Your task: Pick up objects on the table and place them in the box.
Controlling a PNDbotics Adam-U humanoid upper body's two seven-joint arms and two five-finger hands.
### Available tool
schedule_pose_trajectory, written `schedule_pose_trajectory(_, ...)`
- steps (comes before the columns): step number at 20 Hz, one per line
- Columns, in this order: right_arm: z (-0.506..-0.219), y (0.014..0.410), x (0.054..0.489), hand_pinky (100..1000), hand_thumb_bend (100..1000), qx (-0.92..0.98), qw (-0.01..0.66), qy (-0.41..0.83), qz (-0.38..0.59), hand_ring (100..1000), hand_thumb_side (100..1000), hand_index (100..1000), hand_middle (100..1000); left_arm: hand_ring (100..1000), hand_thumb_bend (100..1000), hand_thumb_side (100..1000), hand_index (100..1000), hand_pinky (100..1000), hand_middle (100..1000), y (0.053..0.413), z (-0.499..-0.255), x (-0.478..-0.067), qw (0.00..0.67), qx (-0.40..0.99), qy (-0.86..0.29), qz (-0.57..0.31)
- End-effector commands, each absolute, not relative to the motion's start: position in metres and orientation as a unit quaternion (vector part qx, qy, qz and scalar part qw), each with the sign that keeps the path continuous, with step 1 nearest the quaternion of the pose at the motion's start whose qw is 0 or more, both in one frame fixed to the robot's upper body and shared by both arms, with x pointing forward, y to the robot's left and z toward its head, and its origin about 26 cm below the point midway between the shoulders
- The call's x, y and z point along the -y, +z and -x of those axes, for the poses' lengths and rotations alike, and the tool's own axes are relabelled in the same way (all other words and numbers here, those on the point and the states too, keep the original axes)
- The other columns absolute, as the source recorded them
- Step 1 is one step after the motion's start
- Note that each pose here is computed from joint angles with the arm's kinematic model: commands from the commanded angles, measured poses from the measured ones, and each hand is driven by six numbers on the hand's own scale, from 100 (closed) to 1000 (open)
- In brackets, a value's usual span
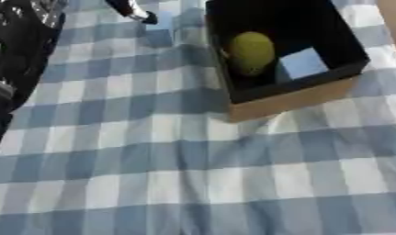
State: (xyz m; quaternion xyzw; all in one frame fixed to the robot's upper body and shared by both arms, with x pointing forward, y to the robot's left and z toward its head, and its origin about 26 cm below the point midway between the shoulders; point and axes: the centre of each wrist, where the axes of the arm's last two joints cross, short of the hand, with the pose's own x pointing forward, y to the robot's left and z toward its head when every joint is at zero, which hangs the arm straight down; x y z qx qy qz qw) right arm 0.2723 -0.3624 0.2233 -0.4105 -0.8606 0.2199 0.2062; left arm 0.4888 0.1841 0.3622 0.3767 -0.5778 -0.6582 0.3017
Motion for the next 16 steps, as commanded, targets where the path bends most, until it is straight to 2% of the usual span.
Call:
schedule_pose_trajectory(1,-0.2698,0.2313,0.3633,902,100,0.859,0.190,0.224,0.419,1000,470,887,549,906,638,410,936,906,859,0.3790,-0.4858,-0.2017,0.307,0.570,-0.648,-0.402)
schedule_pose_trajectory(16,-0.2691,0.2261,0.3632,903,100,0.859,0.196,0.216,0.421,1000,470,886,540,923,686,429,934,911,866,0.3721,-0.4901,-0.2050,0.327,0.543,-0.664,-0.396)
